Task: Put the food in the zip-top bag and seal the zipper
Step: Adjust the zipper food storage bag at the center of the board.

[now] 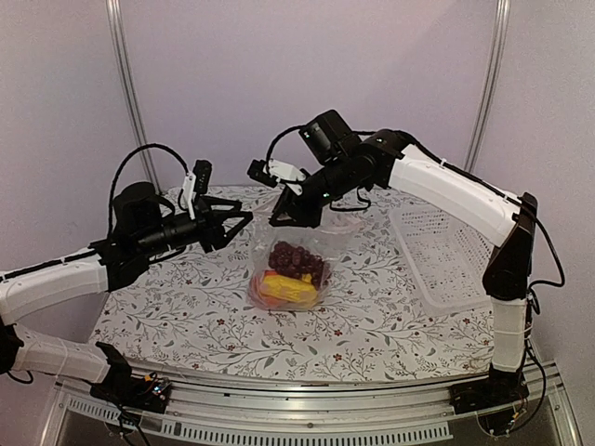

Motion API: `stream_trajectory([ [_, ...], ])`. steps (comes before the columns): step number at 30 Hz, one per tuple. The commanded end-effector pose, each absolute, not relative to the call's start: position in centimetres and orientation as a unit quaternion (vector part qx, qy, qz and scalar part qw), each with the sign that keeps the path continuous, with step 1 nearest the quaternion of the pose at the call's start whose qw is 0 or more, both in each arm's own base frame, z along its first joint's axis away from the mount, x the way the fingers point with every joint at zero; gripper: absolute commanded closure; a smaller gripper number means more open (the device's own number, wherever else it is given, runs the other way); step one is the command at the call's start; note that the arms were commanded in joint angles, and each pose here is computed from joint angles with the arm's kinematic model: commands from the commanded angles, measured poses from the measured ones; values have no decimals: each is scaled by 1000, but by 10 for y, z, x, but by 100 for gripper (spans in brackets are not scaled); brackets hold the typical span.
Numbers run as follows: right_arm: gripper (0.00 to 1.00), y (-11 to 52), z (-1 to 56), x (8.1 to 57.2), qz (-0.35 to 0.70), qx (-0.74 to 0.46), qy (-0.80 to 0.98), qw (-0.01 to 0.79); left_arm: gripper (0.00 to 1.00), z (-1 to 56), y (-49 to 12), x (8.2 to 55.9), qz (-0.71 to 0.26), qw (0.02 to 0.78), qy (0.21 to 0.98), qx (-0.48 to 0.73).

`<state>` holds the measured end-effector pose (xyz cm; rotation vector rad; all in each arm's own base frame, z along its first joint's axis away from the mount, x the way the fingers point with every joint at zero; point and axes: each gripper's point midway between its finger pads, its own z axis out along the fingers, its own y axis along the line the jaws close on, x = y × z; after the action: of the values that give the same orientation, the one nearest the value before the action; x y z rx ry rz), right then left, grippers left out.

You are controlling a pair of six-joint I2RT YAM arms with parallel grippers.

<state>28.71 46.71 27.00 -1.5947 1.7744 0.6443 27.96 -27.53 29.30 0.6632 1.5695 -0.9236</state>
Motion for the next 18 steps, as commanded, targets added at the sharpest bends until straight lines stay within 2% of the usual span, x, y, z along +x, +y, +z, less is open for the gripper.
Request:
stream_trajectory([
  [1,84,481,275,280,259,-614,668,331,43,266,-262,276,-365,548,700,277],
  [4,96,486,286,266,296,-623,647,325,42,266,-259,273,-358,553,696,285],
  [6,100,485,297,258,314,-629,631,328,43,265,-260,270,-361,556,689,293],
  [18,100,460,329,228,341,-648,581,355,55,282,-281,268,-393,573,633,341],
])
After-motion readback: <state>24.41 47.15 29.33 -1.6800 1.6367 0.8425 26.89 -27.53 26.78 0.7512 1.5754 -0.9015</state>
